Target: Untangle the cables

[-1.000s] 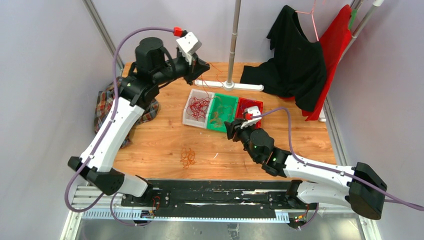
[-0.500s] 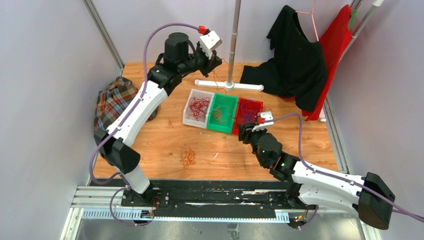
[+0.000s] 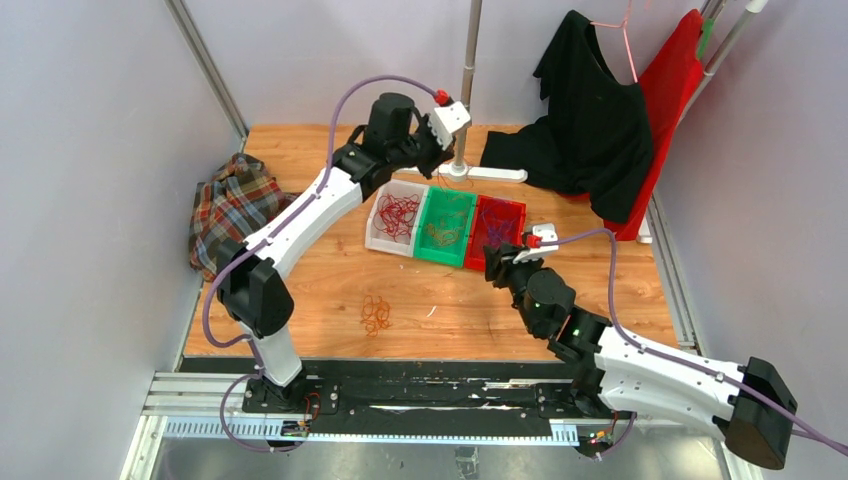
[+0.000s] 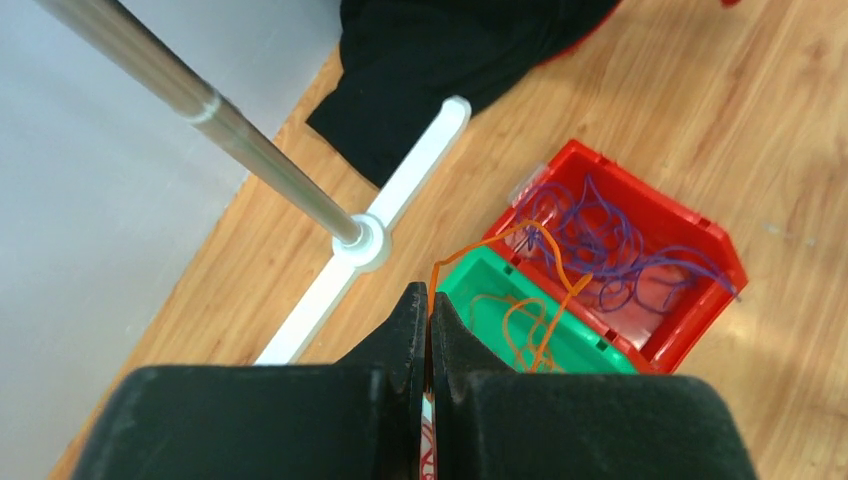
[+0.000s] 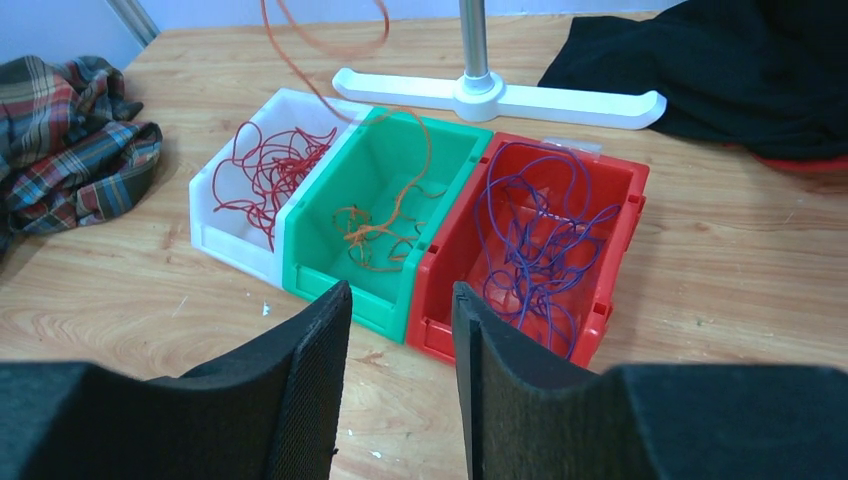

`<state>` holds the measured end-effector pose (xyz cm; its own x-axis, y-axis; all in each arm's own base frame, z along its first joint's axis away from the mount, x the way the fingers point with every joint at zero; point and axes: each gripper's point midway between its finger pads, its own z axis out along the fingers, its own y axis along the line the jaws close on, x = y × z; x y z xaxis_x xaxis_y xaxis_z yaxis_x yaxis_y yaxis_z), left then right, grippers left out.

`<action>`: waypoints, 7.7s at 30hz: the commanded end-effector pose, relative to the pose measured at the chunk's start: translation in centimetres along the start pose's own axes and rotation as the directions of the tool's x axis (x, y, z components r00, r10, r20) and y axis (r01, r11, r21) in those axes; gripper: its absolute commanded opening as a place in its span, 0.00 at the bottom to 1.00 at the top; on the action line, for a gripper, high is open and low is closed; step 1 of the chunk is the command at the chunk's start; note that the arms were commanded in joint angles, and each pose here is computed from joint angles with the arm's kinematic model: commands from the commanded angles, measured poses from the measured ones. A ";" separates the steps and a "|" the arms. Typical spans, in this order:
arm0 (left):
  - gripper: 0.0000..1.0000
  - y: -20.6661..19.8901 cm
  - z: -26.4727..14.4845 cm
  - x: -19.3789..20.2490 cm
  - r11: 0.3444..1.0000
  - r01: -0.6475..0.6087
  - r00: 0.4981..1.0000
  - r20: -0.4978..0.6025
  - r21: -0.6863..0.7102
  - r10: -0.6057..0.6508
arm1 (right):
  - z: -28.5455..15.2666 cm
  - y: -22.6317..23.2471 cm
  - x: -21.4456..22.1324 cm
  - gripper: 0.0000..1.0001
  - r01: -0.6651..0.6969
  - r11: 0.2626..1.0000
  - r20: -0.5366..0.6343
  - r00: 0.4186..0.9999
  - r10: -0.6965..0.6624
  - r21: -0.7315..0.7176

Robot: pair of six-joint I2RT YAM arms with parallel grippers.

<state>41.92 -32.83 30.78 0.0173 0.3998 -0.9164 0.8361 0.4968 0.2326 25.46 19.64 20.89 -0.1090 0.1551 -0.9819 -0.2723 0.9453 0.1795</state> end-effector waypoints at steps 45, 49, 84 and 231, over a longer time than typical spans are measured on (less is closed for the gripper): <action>0.94 -4.8 2.8 9.5 0.987 -0.098 0.926 -0.353 0.126 0.137 | -1.6 -2.6 -2.7 0.33 0.009 0.998 0.031 0.999 -0.010 0.057; 0.97 -6.1 -2.5 8.7 0.979 -0.038 0.916 -0.384 0.201 0.114 | -1.5 -2.3 -3.1 0.34 0.023 0.999 0.031 0.999 -0.025 0.044; 0.39 -14.3 -15.8 30.9 0.873 0.479 0.585 -0.776 0.095 -0.237 | -0.6 -0.1 -1.5 0.34 0.031 0.999 -0.031 0.999 -0.033 -0.043; 0.00 2.2 -4.3 -5.6 0.985 -0.171 0.985 0.031 -0.003 0.171 | -0.9 -6.9 0.7 0.48 0.028 0.973 -0.075 0.997 -0.011 0.229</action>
<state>38.94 -29.45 33.30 0.0694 0.5147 -0.8545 0.8752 0.3796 0.2998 26.52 14.43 20.13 -0.1627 0.1411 -0.9765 -0.1028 0.9819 0.1590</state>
